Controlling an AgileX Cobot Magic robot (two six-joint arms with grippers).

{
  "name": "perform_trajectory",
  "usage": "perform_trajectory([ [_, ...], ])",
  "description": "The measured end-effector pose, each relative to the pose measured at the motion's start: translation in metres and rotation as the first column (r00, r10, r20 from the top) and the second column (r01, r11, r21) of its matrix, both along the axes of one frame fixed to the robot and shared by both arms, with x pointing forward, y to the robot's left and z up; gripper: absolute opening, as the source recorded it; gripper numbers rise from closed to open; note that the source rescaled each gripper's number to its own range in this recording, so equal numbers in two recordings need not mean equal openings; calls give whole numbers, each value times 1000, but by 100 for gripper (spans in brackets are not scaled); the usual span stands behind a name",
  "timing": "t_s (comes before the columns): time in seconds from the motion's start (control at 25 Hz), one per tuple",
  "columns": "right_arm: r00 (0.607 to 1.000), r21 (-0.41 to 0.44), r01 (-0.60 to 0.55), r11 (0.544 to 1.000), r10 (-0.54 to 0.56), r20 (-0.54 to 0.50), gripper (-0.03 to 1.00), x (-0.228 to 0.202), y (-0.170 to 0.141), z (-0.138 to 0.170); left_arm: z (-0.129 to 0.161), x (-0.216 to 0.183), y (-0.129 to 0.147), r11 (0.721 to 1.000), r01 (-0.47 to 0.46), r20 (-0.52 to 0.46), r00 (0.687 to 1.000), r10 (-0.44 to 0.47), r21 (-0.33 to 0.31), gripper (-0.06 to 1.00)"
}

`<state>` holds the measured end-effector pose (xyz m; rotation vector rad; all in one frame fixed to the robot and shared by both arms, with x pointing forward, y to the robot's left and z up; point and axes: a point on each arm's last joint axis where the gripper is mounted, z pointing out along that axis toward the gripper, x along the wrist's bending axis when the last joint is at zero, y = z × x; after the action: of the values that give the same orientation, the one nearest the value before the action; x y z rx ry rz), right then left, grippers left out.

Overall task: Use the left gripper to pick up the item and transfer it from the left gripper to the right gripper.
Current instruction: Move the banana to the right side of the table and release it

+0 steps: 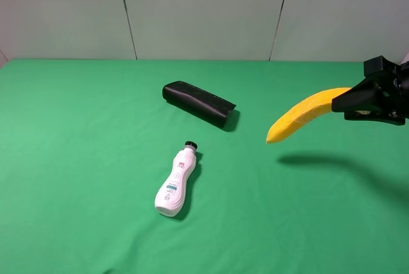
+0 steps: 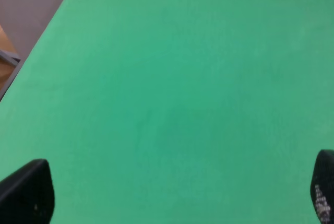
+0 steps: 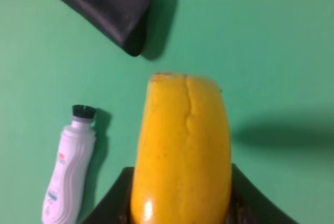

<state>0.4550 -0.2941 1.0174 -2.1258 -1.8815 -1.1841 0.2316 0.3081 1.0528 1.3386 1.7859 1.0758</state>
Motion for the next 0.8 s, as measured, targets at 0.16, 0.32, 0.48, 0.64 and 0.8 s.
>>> perform_trajectory([
  [0.16,1000,-1,16,1000,-16,-19,1,3,-2,-5,0,0,0,1000,0,0,1000,0,0,97],
  [0.32,997,2,25,1000,-25,-74,1,10,-4,-19,0,0,0,1000,0,0,1000,0,0,97],
  [0.48,992,0,38,999,-38,-120,1,17,-7,-32,0,0,0,1000,0,0,1000,0,0,97],
  [0.64,986,-4,60,998,-60,-153,0,23,-10,-44,0,0,0,1000,0,0,1000,0,0,97],
  [0.8,981,-8,88,996,-88,-170,0,29,-13,-52,0,0,0,1000,0,0,1000,0,0,97],
])
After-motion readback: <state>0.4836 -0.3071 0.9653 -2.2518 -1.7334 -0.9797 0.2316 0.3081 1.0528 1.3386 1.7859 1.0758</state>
